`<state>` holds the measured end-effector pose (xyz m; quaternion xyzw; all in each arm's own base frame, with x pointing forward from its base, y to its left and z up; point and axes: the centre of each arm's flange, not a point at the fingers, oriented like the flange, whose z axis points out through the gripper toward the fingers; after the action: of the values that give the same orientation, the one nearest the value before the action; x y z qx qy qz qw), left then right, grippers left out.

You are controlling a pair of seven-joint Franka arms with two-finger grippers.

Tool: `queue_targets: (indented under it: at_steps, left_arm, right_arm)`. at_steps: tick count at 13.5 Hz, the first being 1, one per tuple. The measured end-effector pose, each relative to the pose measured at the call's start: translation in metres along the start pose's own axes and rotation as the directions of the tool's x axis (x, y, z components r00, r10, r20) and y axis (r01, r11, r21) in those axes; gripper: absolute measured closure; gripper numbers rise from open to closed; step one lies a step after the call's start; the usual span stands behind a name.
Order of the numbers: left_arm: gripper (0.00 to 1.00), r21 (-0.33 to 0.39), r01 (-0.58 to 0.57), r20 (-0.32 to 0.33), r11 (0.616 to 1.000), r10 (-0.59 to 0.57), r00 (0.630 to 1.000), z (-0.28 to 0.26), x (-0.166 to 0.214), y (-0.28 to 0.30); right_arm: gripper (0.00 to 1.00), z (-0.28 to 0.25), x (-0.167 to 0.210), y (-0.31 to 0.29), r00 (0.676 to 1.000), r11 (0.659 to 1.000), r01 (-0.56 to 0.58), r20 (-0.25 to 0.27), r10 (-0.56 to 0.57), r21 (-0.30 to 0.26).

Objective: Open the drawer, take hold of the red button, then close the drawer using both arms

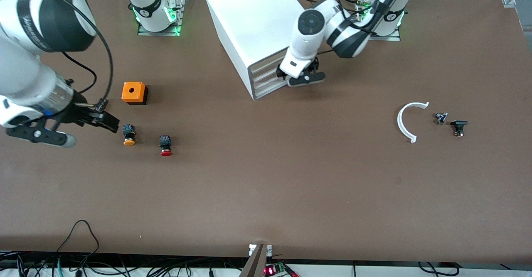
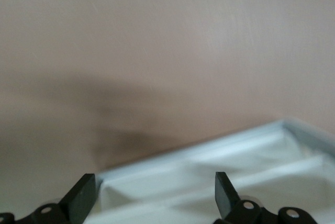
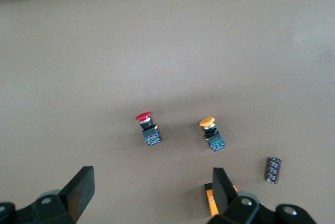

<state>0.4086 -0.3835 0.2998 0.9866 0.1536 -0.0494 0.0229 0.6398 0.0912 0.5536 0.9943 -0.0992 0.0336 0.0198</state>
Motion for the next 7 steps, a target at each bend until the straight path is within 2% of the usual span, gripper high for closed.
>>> queue_targets:
  at_steps: [2,3,5,7]
  left_arm:
    - [0.0,-0.044,0.118,-0.062,0.992,-0.121,0.991,-0.028,0.078,-0.036]
    - [0.0,-0.059,0.122,-0.092,0.991,-0.127,0.988,-0.043,0.112,-0.056]
    - [0.0,-0.061,0.051,-0.149,0.997,-0.06,0.987,-0.069,0.162,-0.098]
    - [0.0,-0.039,-0.03,-0.196,0.999,0.022,0.98,-0.097,0.196,-0.144]
  right_arm:
    - [0.0,-0.024,-0.013,0.01,1.0,1.0,-0.009,0.015,0.009,-0.012]
    - [0.0,-0.033,-0.021,0.016,0.999,1.0,-0.014,0.037,0.014,-0.024]
    - [0.0,-0.048,-0.031,0.038,0.997,0.999,-0.005,0.079,0.008,-0.048]
    - [0.0,-0.057,-0.029,0.081,0.995,0.998,0.04,0.096,-0.035,-0.056]
